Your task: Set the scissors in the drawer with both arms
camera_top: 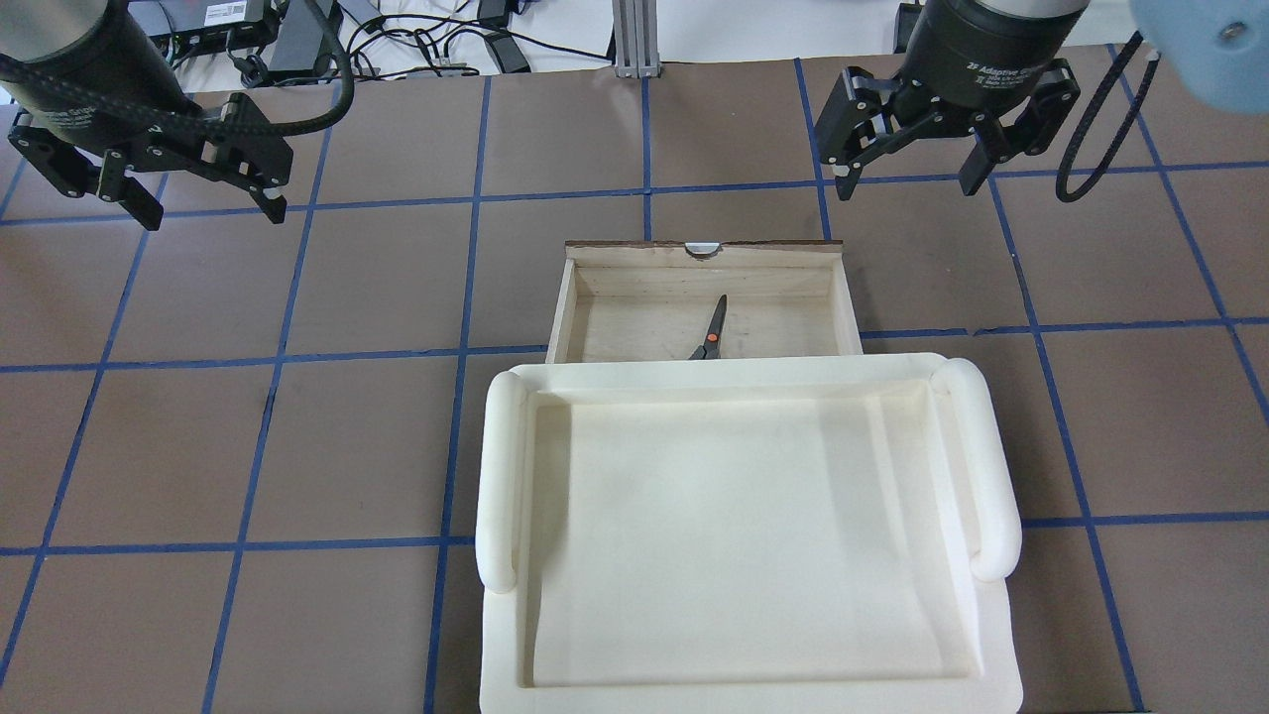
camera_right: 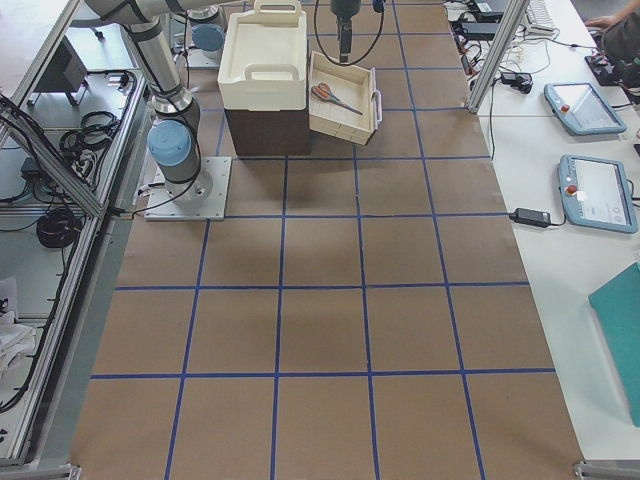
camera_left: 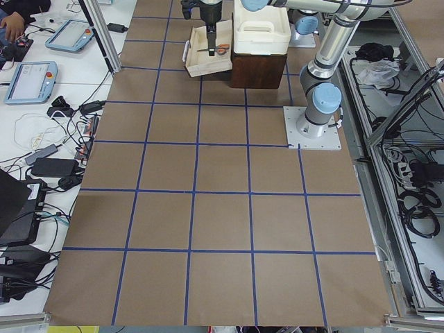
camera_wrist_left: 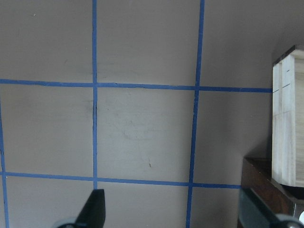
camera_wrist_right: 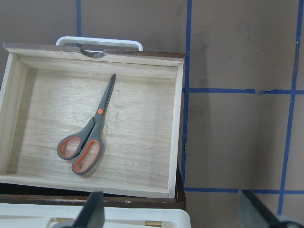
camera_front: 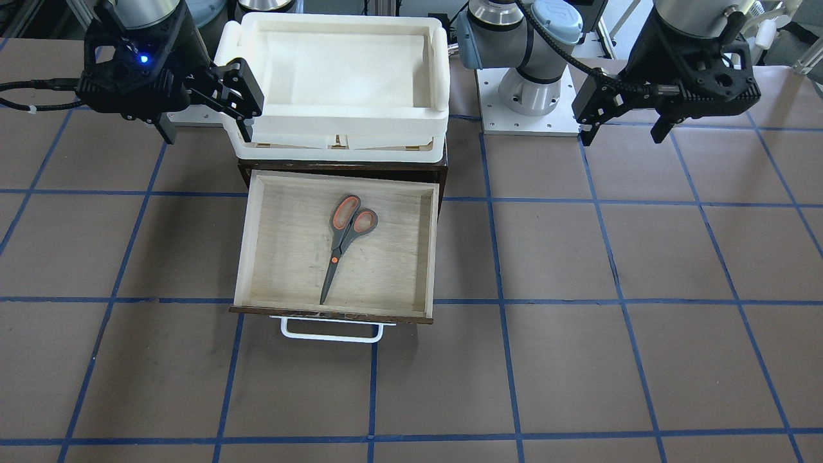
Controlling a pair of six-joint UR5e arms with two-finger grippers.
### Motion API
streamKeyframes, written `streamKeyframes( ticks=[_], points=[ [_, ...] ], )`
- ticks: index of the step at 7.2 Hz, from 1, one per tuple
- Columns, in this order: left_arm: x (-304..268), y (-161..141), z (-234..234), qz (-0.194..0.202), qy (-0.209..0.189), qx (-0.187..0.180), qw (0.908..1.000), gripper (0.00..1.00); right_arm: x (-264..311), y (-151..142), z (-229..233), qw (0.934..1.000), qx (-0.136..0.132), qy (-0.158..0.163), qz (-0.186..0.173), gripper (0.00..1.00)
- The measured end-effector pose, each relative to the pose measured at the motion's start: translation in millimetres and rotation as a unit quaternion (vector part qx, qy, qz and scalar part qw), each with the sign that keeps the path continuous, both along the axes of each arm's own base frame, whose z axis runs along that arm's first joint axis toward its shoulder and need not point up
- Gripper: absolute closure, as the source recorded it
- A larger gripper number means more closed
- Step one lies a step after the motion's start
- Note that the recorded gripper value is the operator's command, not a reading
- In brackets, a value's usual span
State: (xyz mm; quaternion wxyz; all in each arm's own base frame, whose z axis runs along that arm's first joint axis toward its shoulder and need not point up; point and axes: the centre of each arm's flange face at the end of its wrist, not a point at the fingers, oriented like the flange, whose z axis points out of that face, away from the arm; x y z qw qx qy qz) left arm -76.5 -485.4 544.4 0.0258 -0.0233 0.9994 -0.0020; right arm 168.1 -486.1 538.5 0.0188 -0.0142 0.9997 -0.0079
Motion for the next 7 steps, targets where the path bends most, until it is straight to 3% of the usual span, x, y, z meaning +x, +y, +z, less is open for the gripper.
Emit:
streamKeyframes(
  ticks=[7],
  points=[
    [-0.6,-7.1,-7.8,-0.039,0.008,-0.011,0.9992,0.0,-0.3,-3.1,1.4,0.9999,-0.01,-0.002,0.005,0.0]
  ],
)
